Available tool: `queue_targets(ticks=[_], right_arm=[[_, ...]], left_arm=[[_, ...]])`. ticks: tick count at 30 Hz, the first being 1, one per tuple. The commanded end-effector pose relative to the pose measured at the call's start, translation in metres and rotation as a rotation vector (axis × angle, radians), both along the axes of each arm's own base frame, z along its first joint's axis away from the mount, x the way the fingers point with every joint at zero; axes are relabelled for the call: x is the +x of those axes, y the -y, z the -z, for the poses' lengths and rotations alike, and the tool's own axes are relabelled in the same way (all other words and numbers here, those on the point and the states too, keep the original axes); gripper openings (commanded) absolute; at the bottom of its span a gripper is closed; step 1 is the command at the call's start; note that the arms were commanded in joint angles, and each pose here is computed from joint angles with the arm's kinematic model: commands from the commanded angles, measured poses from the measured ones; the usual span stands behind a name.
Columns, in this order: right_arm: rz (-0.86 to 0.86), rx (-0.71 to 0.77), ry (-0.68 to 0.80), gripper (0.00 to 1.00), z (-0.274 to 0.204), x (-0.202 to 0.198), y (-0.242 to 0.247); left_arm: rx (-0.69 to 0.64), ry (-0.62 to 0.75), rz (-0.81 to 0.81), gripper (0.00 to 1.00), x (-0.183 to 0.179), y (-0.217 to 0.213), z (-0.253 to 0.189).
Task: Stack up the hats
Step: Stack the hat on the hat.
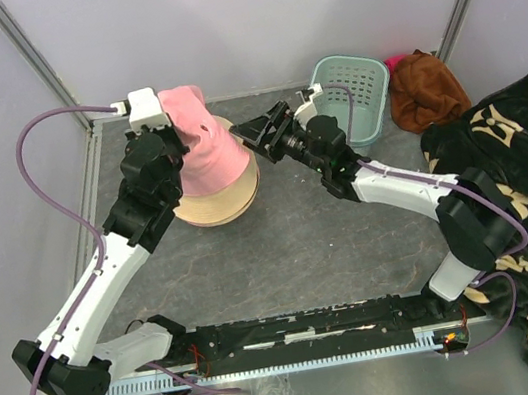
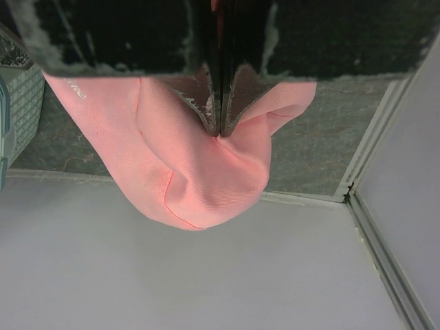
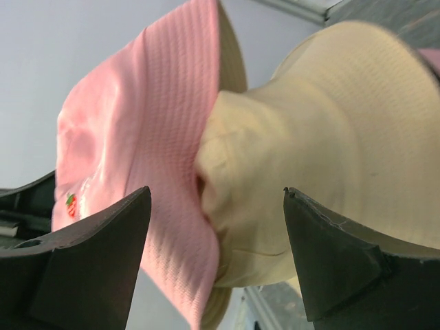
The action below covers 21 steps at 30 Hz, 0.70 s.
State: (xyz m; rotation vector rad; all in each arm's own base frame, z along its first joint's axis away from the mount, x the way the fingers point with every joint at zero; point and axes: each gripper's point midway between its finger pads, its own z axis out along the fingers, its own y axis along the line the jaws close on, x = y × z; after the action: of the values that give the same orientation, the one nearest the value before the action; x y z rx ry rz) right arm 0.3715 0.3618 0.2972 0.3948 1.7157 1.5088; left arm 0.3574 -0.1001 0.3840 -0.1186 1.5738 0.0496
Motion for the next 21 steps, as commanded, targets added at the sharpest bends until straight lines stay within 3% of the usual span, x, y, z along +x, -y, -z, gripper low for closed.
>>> queue_targets(ticks=[1, 13, 17, 21], right_arm=[[-0.084, 0.200, 0.051, 0.85, -0.043, -0.017, -0.013], [-0.140, 0.379, 0.035, 0.82, -0.060, -0.028, -0.021], [-0.140, 0.410, 0.036, 0.73, -0.062, -0.028, -0.022], [-0.131, 0.445, 0.045, 0.57, -0.064, -0.026, -0.019]], left_arm=[[-0.051, 0.009, 0.009, 0.03, -0.005, -0.002, -0.002], [-0.052, -0.019, 0.034, 0.03, -0.003, 0.002, 0.010], [-0.053, -0.023, 0.033, 0.03, -0.003, 0.001, 0.012], [-0.055, -0.025, 0.030, 0.03, -0.003, 0.000, 0.013]])
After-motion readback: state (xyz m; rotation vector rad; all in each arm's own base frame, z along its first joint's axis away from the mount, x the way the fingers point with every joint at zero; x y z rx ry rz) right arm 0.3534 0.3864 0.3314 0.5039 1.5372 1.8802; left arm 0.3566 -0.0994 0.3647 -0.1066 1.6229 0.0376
